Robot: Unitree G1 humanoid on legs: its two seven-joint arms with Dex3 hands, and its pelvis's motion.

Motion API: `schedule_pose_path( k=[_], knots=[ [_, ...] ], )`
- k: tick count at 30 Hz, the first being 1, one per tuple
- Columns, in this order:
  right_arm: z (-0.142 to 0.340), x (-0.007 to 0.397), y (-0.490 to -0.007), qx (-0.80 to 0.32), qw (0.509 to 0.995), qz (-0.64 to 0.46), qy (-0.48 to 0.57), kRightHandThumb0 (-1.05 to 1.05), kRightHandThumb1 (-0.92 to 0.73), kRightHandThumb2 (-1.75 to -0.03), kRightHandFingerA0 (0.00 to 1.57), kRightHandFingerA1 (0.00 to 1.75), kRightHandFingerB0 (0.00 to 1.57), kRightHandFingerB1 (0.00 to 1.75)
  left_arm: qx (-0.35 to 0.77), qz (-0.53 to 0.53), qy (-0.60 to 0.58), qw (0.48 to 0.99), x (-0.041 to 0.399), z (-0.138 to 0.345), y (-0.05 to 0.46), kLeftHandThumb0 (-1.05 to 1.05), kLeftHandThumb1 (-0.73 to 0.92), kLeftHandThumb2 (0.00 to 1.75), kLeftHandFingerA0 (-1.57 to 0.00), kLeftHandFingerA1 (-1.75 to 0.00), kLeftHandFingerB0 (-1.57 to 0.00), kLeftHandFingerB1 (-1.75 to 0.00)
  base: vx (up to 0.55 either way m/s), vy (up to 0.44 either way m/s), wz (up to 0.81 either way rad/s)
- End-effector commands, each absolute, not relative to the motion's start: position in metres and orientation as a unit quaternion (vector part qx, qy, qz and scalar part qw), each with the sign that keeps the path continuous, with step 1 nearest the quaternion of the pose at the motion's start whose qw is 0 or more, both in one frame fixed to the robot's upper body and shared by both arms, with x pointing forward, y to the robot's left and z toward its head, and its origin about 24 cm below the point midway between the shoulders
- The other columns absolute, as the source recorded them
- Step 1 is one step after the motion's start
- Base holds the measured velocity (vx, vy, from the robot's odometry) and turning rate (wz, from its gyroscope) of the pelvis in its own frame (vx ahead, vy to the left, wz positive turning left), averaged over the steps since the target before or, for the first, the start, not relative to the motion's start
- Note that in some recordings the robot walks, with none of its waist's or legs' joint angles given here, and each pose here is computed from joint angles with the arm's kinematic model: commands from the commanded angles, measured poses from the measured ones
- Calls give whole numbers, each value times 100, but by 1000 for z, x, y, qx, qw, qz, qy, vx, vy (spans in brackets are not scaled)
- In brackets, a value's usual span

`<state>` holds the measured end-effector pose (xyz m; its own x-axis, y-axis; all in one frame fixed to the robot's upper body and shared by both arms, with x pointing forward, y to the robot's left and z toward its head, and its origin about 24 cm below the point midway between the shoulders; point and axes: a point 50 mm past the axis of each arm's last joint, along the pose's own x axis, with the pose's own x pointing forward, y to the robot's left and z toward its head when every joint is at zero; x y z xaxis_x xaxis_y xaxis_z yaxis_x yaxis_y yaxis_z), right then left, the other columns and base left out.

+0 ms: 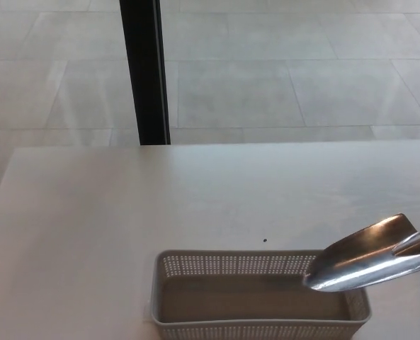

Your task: A garden tool is kept on the righthand side and a container is kept on the lefthand side on a desk infront of the robot. the robot uses its right hand to pick up the garden tool and makes a scooping motion inside the container

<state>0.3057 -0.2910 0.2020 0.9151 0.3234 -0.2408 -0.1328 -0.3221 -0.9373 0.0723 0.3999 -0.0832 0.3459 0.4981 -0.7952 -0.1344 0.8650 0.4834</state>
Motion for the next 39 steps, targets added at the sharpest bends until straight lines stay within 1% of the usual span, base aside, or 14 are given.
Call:
schedule_pose_path(
  k=[1, 7, 8, 14, 20, 22, 23, 28, 30, 31, 32, 33, 35, 39],
  knots=[
    [203, 309, -304, -800, 574, 173, 37, -20, -61, -85, 92, 174, 71, 141, 165, 203, 543, 798, 66, -80, 405, -47, 66, 60, -62, -66, -59, -50, 0, 0, 0],
    [207, 307, -293, -811, 557, 174, 37, -27, -67, -82, 83, 167, 81, 111, 166, 198, 538, 802, 69, -79, 406, -47, 66, 60, -59, -68, -55, -49, 0, 0, 0],
    [208, 307, -291, -813, 555, 174, 36, -32, -69, -74, 83, 157, 76, 58, 164, 201, 537, 803, 69, -79, 406, -46, 65, 59, -64, -74, -56, -50, 0, 0, 0],
    [209, 304, -270, -832, 525, 181, 1, -36, -78, -67, 80, 166, 76, 55, 162, 203, 535, 804, 71, -79, 405, -48, 65, 59, -62, -68, -58, -50, 0, 0, 0],
    [208, 305, -251, -844, 504, 181, -34, -33, -72, -73, 86, 172, 80, 102, 171, 198, 533, 805, 73, -77, 406, -49, 66, 60, -63, -69, -59, -50, 0, 0, 0],
    [208, 305, -245, -849, 494, 178, -50, -34, -73, -71, 87, 172, 83, 92, 169, 197, 532, 806, 75, -77, 406, -47, 66, 59, -63, -68, -58, -50, 0, 0, 0],
    [208, 305, -242, -851, 491, 177, -54, -36, -73, -71, 86, 175, 78, 121, 168, 198, 533, 805, 75, -78, 405, -47, 67, 60, -61, -64, -58, -50, 0, 0, 0],
    [201, 304, -229, -867, 456, 163, -116, -34, -65, -81, 89, 175, 74, 152, 166, 198, 533, 806, 75, -79, 404, -49, 66, 59, -62, -69, -59, -51, 0, 0, 0],
    [200, 304, -229, -869, 453, 160, -119, -34, -65, -81, 89, 175, 74, 152, 164, 198, 532, 807, 76, -79, 404, -49, 66, 59, -62, -69, -59, -51, 0, 0, 0],
    [196, 303, -224, -875, 441, 161, -121, -45, -55, -102, 116, 134, 89, 115, 168, 195, 529, 808, 77, -78, 405, -49, 66, 60, -59, -67, -57, -51, 0, 0, 0],
    [194, 303, -223, -874, 441, 163, -123, -35, -67, -79, 91, 175, 81, 104, 166, 198, 531, 807, 78, -78, 404, -46, 66, 59, -63, -67, -58, -49, 0, 0, 0],
    [192, 302, -221, -873, 439, 167, -129, -35, -67, -77, 91, 175, 85, 84, 165, 201, 532, 806, 79, -78, 404, -47, 66, 60, -61, -66, -57, -49, 0, 0, 0],
    [188, 301, -218, -878, 424, 171, -142, -40, -73, -71, 91, 175, 77, 131, 163, 200, 531, 808, 81, -78, 404, -47, 64, 59, -63, -66, -58, -48, 0, 0, 0],
    [177, 297, -213, -893, 386, 181, -142, -39, -77, -77, 94, 175, 77, 136, 152, 209, 531, 807, 83, -78, 404, -47, 63, 59, -64, -67, -60, -49, 0, 0, 0]
  ],
)
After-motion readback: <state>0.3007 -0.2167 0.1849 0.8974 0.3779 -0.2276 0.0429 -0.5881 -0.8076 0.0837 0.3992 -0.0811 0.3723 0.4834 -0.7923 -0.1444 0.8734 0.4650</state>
